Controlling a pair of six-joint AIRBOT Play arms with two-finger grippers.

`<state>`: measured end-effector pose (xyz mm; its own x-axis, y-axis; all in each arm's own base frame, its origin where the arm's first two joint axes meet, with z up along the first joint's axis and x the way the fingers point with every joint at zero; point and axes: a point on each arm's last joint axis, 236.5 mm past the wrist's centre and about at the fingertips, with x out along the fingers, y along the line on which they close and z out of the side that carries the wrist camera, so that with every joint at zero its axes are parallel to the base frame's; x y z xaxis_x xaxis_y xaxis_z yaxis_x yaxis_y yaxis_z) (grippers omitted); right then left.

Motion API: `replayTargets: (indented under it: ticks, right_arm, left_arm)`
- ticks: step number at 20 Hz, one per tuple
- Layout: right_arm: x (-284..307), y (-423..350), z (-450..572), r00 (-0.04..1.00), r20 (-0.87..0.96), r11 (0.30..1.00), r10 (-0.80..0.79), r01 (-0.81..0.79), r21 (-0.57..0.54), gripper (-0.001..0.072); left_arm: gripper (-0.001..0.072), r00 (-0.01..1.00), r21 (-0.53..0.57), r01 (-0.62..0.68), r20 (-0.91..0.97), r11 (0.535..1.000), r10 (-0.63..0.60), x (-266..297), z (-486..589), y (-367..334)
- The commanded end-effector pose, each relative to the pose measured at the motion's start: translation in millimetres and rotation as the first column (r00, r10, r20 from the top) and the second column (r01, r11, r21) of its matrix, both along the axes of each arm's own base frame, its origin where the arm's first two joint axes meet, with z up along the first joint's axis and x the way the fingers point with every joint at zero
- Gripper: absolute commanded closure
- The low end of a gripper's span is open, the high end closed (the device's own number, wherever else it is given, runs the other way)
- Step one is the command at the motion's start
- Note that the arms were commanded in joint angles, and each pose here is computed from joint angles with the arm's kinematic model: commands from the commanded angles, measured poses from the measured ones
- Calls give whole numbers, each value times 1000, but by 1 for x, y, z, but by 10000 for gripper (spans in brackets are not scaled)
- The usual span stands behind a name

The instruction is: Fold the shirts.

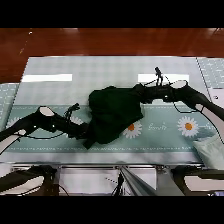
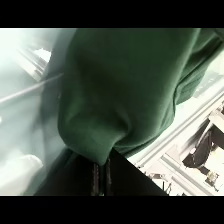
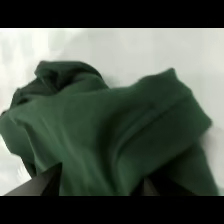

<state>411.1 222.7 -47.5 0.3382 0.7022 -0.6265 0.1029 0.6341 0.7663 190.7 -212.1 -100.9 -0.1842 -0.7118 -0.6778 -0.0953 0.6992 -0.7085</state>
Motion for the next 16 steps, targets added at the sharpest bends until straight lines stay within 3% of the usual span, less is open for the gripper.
replayTargets:
  ticks: [1,2,3,4,8,11,13,16]
  right_arm:
    - [9,4,-3,998,7,998,-59,59,-14,222]
    - [7,5,-3,999,4,998,-54,54,-11,358]
    - [6,6,-2,999,-2,999,-48,48,-5,631]
    - [5,8,0,999,-6,999,-49,49,9,696]
    - [9,14,46,988,140,998,64,-67,15,697]
    - [28,-13,135,931,356,997,78,-79,-11,698]
    - [40,-49,213,853,522,1000,3,8,-19,698]
    - [32,-118,334,664,734,979,-144,203,8,697]
  left_arm:
    - [672,1000,14,-18,23,1000,18,7,-3,2]
    - [672,999,19,-24,30,1000,24,9,-4,2]
    - [672,999,21,-29,34,999,28,11,-4,3]
    - [672,999,20,-35,38,999,34,13,-3,4]
    - [674,979,-17,-76,190,997,78,53,33,14]
    - [674,885,-73,-138,439,988,156,102,117,38]
    - [674,747,-104,-187,631,977,210,127,200,67]
    - [674,430,-125,-312,865,942,257,142,332,123]
